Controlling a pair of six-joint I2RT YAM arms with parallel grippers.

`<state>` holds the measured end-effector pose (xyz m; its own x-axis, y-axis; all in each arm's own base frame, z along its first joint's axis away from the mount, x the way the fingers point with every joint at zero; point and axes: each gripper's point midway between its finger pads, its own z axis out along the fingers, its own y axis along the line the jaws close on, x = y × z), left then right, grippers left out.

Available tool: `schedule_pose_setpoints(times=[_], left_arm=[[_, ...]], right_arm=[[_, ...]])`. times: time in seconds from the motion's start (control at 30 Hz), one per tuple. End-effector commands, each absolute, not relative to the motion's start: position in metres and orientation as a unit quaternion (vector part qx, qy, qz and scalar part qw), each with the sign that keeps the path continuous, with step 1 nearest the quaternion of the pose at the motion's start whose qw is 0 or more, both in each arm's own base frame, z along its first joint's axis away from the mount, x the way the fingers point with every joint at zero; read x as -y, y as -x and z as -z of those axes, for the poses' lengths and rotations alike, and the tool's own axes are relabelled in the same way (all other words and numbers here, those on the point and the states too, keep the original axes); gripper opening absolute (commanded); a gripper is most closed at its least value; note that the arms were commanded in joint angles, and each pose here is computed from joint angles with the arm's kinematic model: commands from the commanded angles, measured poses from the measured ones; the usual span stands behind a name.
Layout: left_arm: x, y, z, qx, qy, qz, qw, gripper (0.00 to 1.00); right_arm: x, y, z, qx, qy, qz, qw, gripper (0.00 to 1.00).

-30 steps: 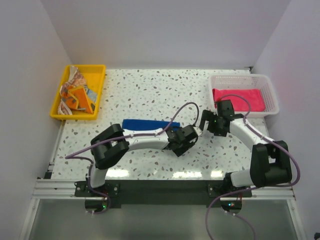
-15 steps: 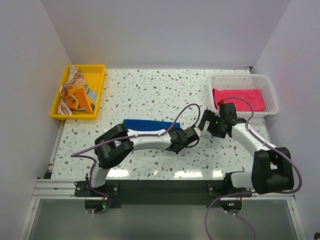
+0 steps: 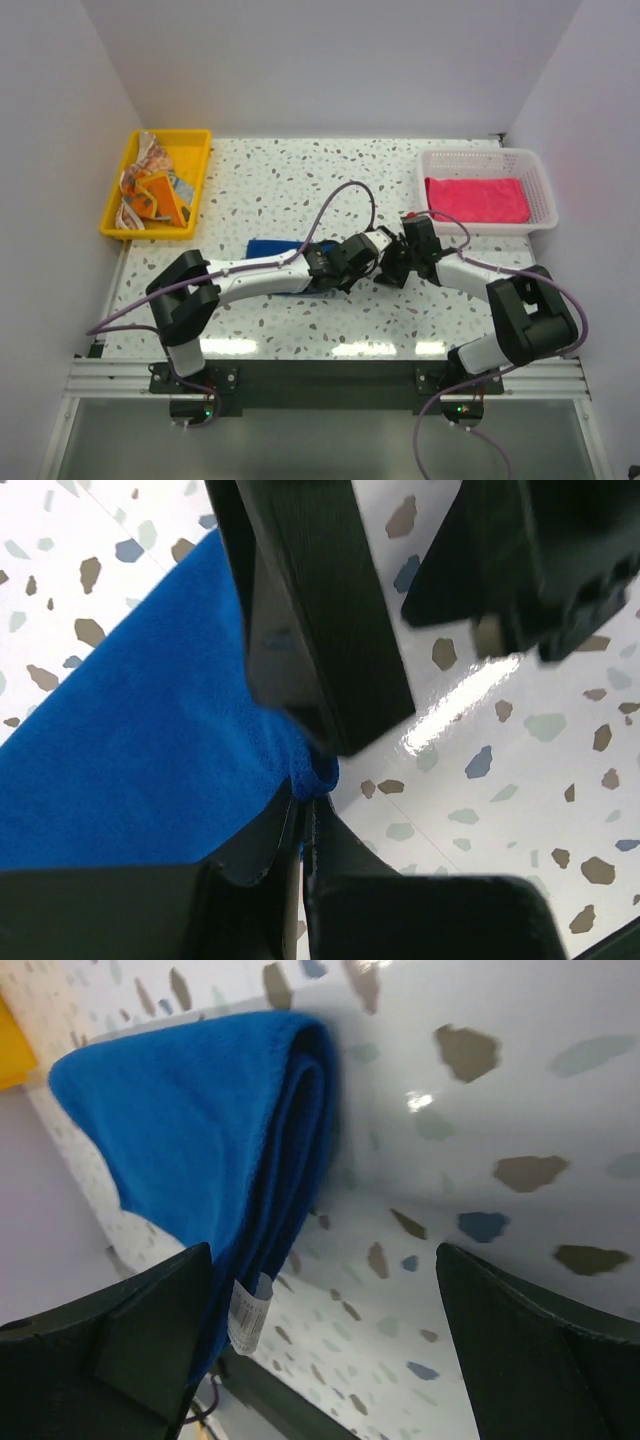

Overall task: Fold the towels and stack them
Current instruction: Neatly place the folded towel into the bin

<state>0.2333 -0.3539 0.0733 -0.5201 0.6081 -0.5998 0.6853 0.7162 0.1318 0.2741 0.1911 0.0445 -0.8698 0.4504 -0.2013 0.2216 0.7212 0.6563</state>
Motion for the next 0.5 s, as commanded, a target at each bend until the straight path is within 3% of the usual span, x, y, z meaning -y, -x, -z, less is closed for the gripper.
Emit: schedule_pose_setpoints(times=[0.0,0.27,0.43,0.47], left_arm=[[0.368,-0.240,-0.098,-0.868,-0.335,0.110,0.349,0.00],[0.379,-0.237,-0.093,-0.875,-0.316,0.133,0.342,0.00],[0.394,-0.236,-0.093,-0.873,-0.315,0.160,0.336,0.02],[0.396,-0.237,-0.090,-0.875,-0.311,0.161,0.334,0.04]], right_arm=[[-0.220,-0.284,-0.053,-0.871,-0.246,-0.389,0.173,0.99],[-0.241,-0.271,-0.018,-0.869,-0.275,-0.391,0.129,0.98],[-0.249,-0.266,-0.006,-0.871,-0.274,-0.393,0.108,0.86],[-0.249,-0.267,-0.005,-0.873,-0.271,-0.392,0.108,0.78]])
